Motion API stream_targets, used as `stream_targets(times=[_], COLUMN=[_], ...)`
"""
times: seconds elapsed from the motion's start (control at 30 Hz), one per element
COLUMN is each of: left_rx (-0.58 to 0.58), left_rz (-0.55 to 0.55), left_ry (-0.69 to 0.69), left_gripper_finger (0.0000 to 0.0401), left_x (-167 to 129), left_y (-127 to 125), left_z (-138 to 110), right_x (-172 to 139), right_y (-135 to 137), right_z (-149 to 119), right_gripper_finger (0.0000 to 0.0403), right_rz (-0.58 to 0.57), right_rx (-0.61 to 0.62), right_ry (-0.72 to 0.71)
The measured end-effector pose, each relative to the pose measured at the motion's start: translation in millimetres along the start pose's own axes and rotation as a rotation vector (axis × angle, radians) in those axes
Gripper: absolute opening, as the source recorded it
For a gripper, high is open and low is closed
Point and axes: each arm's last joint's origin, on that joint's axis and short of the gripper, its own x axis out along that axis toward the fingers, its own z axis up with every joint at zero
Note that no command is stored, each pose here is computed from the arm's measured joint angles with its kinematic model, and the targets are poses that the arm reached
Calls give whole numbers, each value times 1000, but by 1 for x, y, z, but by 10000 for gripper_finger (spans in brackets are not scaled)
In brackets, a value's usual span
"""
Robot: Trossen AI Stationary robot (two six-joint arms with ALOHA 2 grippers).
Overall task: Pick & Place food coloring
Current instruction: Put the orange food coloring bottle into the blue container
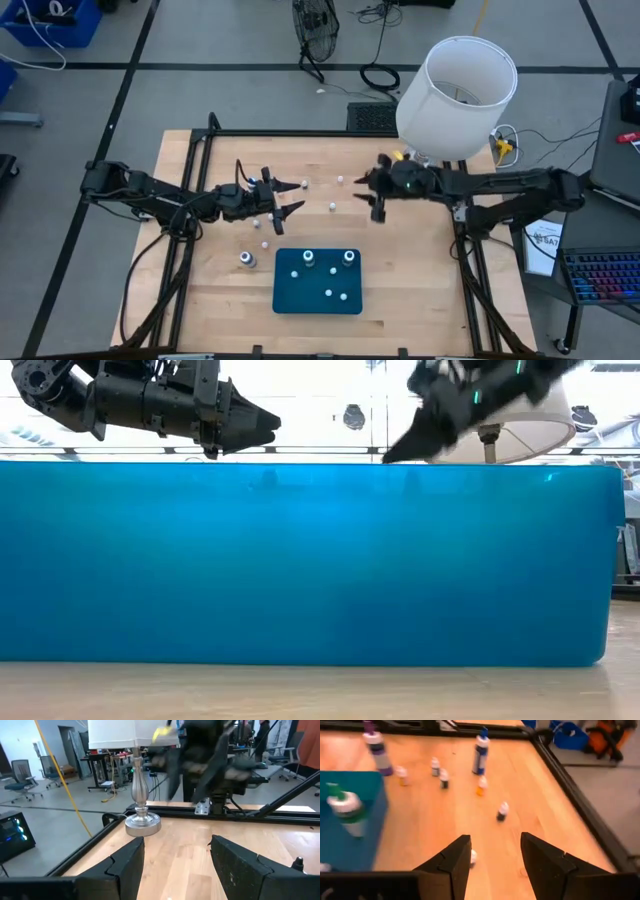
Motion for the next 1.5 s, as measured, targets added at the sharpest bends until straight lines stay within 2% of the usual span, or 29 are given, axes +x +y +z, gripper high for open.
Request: stream_targets(times=[0.17,0.37,0.53,0.67,0.83,1.03,1.3,1.5], left_rx=[9,28,29,33,37,40,40,41], left_rz=[0,1,1,2,2,1,1,0], left_ry=[0,2,7,9,18,21,21,30], left_gripper_finger=[230,230,230,230,230,230,230,230], left_x=[0,0,0,0,0,0,0,0], left_y=[0,0,0,0,0,0,0,0], left_z=[0,0,-1,-1,-2,-2,-2,-3], right_x=[25,63,88,108,122,128,124,114], right_y=[-37,-60,-71,-78,-82,-86,-99,-101], right_z=[-44,-72,-86,-91,-87,-67,-25,-9], right_gripper_finger=[160,159,158,155,155,155,155,155], right_rz=[-40,-29,-43,-6,20,76,46,78], right_rx=[98,172,182,195,199,176,90,75], right_ry=[17,54,100,135,167,251,405,512])
